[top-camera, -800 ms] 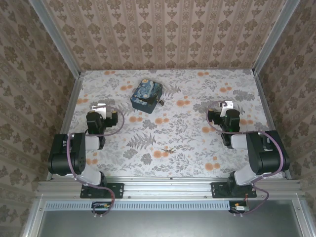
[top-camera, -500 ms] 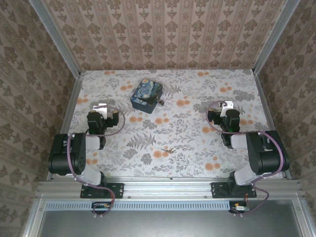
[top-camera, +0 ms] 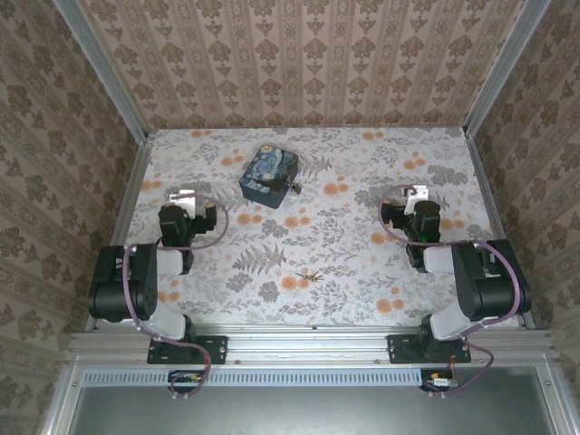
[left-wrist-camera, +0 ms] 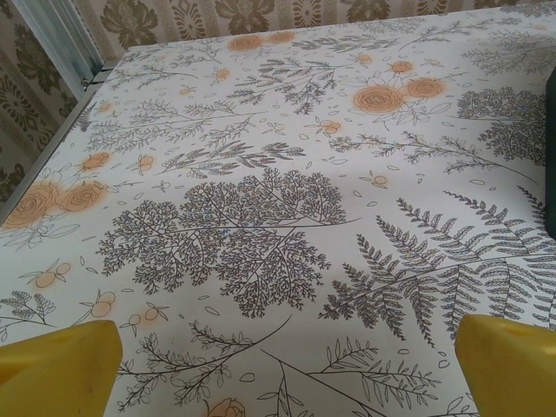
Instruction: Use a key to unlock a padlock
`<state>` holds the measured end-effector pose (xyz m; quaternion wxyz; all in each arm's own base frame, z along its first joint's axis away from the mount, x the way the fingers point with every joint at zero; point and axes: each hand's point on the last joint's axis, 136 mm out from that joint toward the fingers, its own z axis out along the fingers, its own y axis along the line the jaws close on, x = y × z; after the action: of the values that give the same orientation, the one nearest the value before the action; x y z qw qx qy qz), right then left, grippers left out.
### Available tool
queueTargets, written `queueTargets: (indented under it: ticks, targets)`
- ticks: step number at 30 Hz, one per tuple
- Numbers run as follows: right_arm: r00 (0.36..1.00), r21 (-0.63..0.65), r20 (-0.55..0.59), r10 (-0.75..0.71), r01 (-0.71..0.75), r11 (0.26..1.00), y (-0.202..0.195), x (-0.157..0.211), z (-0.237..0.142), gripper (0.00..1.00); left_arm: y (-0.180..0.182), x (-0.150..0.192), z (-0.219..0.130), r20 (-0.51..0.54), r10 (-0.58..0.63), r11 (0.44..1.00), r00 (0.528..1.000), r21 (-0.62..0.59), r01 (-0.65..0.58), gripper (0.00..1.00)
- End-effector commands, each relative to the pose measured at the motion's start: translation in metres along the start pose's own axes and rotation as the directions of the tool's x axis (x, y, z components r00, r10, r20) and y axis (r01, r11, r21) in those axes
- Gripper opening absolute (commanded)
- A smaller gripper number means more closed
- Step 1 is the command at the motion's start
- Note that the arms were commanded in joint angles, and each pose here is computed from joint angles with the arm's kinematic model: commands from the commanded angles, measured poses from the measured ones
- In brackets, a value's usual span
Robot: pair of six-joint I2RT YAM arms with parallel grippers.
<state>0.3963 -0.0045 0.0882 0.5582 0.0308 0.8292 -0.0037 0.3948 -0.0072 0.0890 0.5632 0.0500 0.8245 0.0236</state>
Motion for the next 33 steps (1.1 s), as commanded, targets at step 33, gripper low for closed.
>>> queueTargets:
  ticks: [33]
  targets:
    - [0.748, -0.52, -0.652, -0.125, -0.322, 0.791, 0.212, 0.053, -0.172, 0.64, -0.143, 0.036, -0.15, -0.657, -0.051, 0.96, 0.752, 0.175, 0.219, 0.96]
